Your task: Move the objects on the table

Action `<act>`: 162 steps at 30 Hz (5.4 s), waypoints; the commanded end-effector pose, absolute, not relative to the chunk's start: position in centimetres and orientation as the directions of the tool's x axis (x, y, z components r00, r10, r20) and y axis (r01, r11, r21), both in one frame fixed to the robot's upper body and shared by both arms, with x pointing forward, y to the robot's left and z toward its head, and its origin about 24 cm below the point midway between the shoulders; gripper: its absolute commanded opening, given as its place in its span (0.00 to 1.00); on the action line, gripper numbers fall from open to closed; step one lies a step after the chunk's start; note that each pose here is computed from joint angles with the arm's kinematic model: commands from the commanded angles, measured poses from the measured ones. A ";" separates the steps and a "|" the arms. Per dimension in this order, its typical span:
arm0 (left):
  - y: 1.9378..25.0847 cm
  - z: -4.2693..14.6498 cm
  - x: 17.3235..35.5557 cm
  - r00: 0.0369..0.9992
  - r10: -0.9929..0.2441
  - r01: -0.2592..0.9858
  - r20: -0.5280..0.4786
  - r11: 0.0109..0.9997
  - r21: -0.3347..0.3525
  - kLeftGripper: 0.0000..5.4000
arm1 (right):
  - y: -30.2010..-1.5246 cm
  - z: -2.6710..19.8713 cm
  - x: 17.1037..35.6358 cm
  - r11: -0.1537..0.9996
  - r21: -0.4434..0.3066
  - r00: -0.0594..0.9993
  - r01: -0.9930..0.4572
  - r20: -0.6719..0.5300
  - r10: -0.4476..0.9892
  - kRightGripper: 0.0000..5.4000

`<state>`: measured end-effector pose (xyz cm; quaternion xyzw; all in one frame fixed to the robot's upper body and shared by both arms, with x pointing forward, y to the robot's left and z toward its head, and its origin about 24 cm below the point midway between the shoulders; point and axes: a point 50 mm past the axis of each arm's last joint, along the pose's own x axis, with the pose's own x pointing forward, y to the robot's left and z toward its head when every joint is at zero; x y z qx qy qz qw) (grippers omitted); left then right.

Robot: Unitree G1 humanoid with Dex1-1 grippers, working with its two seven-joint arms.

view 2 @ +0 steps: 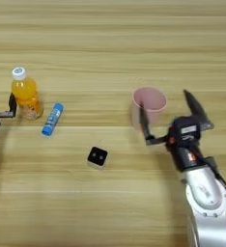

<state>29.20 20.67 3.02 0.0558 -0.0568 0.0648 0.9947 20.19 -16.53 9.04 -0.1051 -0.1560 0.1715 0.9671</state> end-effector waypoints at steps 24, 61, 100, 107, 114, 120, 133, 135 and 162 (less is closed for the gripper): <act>20.8 2.8 29.1 0.983 0.158 -0.169 0.097 0.979 0.110 1.00 | -11.9 2.1 20.2 0.675 -0.226 0.706 -0.703 -0.104 0.700 1.00; 20.6 2.6 29.1 0.983 0.159 -0.168 0.092 0.980 0.106 1.00 | -12.0 -1.7 19.8 0.663 0.074 0.604 -0.745 -0.345 0.718 0.53; 20.6 2.3 29.2 0.984 0.160 -0.169 0.079 0.979 0.117 1.00 | -20.1 11.9 21.9 0.984 -0.032 0.853 -0.174 0.494 0.167 0.46; 20.6 2.3 29.2 0.984 0.159 -0.168 0.079 0.979 0.116 1.00 | -24.9 10.7 22.9 0.970 -0.078 0.885 0.231 0.431 -0.176 0.46; 20.6 2.3 29.2 0.984 0.159 -0.167 0.078 0.979 0.115 1.00 | -27.2 7.4 23.8 0.925 -0.111 0.919 0.363 0.207 -0.336 0.46; 20.6 2.3 29.3 0.984 0.159 -0.167 0.077 0.979 0.113 1.00 | -27.6 5.3 24.3 0.925 -0.131 0.934 0.356 0.064 -0.351 0.46; 20.7 2.3 29.3 0.984 0.160 -0.168 0.078 0.979 0.114 1.00 | -28.7 2.9 24.4 0.916 -0.094 0.911 0.389 -0.107 -0.398 0.46; 20.7 2.3 29.3 0.984 0.160 -0.168 0.079 0.979 0.114 1.00 | -28.7 2.7 24.4 0.917 -0.088 0.910 0.389 -0.117 -0.397 0.46; 20.8 2.4 29.3 0.984 0.160 -0.169 0.083 0.979 0.112 1.00 | -28.4 2.2 24.7 0.926 -0.052 0.916 0.373 -0.139 -0.377 0.59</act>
